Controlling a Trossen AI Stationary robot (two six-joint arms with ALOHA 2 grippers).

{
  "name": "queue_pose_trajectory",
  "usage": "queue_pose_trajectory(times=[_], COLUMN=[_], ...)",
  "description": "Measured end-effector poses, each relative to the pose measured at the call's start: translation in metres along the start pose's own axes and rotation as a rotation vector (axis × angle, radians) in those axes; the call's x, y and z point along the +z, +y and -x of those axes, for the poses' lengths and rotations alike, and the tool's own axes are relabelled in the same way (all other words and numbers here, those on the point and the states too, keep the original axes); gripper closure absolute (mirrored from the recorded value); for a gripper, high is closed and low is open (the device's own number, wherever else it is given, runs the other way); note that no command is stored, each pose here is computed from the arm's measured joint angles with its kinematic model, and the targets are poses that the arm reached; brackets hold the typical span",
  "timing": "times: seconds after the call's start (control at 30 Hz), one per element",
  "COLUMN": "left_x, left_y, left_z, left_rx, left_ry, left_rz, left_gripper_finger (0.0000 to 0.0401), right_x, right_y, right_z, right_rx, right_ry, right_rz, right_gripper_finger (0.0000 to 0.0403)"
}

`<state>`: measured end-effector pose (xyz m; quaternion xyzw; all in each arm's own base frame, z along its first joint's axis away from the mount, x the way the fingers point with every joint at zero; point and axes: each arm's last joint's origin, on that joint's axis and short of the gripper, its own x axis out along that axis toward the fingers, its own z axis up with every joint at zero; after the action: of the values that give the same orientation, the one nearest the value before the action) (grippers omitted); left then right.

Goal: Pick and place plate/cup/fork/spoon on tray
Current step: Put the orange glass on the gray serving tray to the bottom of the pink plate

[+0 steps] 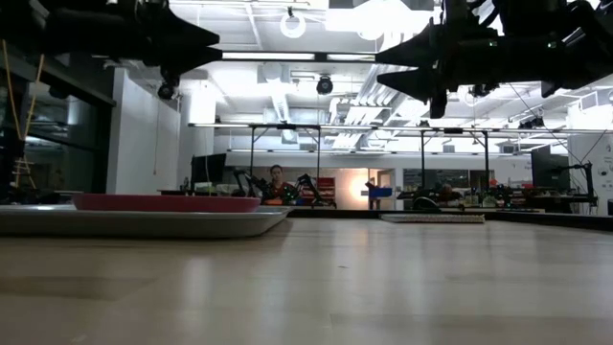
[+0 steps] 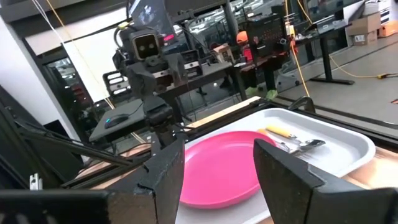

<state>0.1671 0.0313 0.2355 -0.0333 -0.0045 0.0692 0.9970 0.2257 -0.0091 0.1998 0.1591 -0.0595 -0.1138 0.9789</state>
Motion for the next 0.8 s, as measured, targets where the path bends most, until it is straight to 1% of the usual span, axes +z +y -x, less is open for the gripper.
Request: queue_pose_trajectory(times=[0.13, 0.33, 0.47, 0.67, 0.8], left_x=[-0.001, -0.004, -0.004, -0.009, -0.01], left_y=[-0.009, -0.016, -0.021, -0.021, -0.021], left_z=[0.0, 0.0, 0.0, 0.001, 0.001], left_rx=[-0.002, -0.027, -0.065, -0.064, -0.063], left_ry=[0.004, 0.027, 0.028, 0.087, 0.092], left_rz=[-0.045, -0.054, -0.035, -0.023, -0.004], left_gripper_finger=[0.0244, 0.0244, 0.0244, 0.0244, 0.0244], right_x=[0.0, 0.001, 0.0, -0.004, -0.003], right_y=[-0.001, -0.002, -0.002, -0.003, -0.003], right_z=[0.0, 0.0, 0.0, 0.0, 0.0], right_rx=[-0.019, -0.055, -0.056, -0.068, -0.066], right_ry=[-0.007, -0.018, -0.015, 0.027, 0.024], right_rz=[0.0, 0.007, 0.027, 0.048, 0.054], right_gripper_finger=[0.0221, 0.0221, 0.0221, 0.0221, 0.0221])
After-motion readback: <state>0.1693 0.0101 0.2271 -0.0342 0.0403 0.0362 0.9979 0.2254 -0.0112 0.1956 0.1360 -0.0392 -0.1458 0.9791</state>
